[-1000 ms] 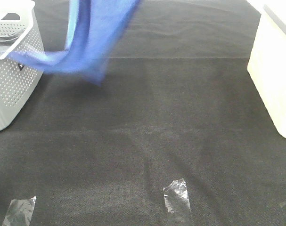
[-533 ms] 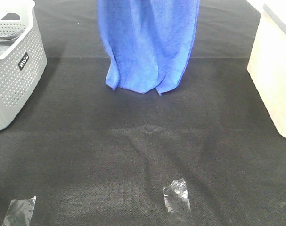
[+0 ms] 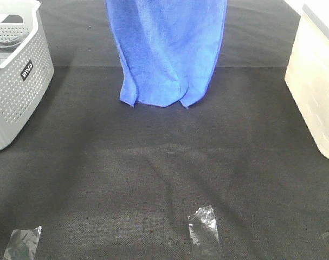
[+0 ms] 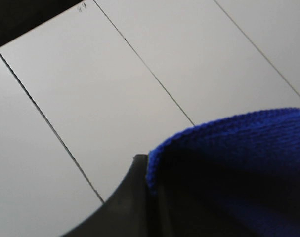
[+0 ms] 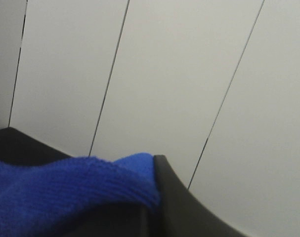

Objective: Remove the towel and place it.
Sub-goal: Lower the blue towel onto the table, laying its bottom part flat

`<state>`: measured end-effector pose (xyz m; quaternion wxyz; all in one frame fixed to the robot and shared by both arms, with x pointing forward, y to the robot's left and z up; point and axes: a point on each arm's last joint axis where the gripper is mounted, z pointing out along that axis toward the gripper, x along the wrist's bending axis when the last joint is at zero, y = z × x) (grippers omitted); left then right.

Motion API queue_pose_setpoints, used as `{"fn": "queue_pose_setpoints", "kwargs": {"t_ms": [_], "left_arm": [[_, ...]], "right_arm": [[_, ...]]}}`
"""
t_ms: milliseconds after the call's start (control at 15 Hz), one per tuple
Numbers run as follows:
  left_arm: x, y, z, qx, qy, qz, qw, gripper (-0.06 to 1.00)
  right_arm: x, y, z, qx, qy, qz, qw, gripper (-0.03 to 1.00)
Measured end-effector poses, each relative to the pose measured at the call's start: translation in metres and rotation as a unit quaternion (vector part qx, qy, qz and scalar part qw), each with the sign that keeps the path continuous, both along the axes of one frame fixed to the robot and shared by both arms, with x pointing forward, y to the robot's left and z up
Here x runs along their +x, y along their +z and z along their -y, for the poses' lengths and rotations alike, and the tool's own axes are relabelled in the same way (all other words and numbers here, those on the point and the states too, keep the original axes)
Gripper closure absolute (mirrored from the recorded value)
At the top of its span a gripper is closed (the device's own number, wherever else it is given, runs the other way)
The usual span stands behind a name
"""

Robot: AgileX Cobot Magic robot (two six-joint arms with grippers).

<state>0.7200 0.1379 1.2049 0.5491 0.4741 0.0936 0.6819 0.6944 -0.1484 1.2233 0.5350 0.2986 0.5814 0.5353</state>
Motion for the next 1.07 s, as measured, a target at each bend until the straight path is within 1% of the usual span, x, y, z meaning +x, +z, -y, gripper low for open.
{"fn": "queue_pose_setpoints", "kwargs": {"t_ms": [67, 133, 267, 400, 467, 600, 667, 800, 1000, 1067], "left_arm": [[0.0, 0.0, 0.0, -0.009, -0.003, 0.005, 1.0, 0.94], [-0.002, 0.008, -0.001, -0.026, -0.008, 0.022, 0.999, 0.94], [-0.009, 0.029, -0.004, -0.043, -0.011, 0.057, 0.997, 0.94], [-0.013, 0.041, -0.005, -0.049, -0.01, 0.076, 0.996, 0.94], [-0.009, 0.044, -0.004, -0.053, -0.009, 0.087, 0.995, 0.94], [0.004, 0.032, -0.003, -0.05, -0.005, 0.082, 0.995, 0.94], [0.012, 0.023, -0.006, -0.046, 0.001, 0.073, 0.996, 0.94], [0.019, 0.016, -0.013, -0.042, 0.012, 0.062, 0.997, 0.94], [0.026, 0.012, -0.029, -0.042, 0.027, 0.063, 0.997, 0.94], [0.028, 0.01, -0.03, -0.042, 0.028, 0.062, 0.997, 0.94]], "right_arm": [[0.0, 0.005, 0.0, 0.004, 0.001, 0.011, 1.0, 0.94], [-0.003, 0.021, 0.0, 0.015, 0.004, 0.045, 0.999, 0.94], [-0.009, 0.04, 0.002, 0.027, 0.006, 0.083, 0.996, 0.94], [-0.01, 0.042, 0.002, 0.032, 0.007, 0.089, 0.995, 0.94], [-0.005, 0.036, 0.001, 0.029, 0.007, 0.082, 0.996, 0.94], [0.001, 0.027, -0.001, 0.027, 0.008, 0.074, 0.997, 0.94], [0.005, 0.022, -0.002, 0.025, 0.008, 0.07, 0.997, 0.94], [0.008, 0.017, -0.004, 0.024, 0.009, 0.073, 0.997, 0.94], [0.015, 0.011, -0.008, 0.033, 0.019, 0.106, 0.994, 0.94], [0.018, 0.007, -0.01, 0.035, 0.021, 0.112, 0.993, 0.94]]}}
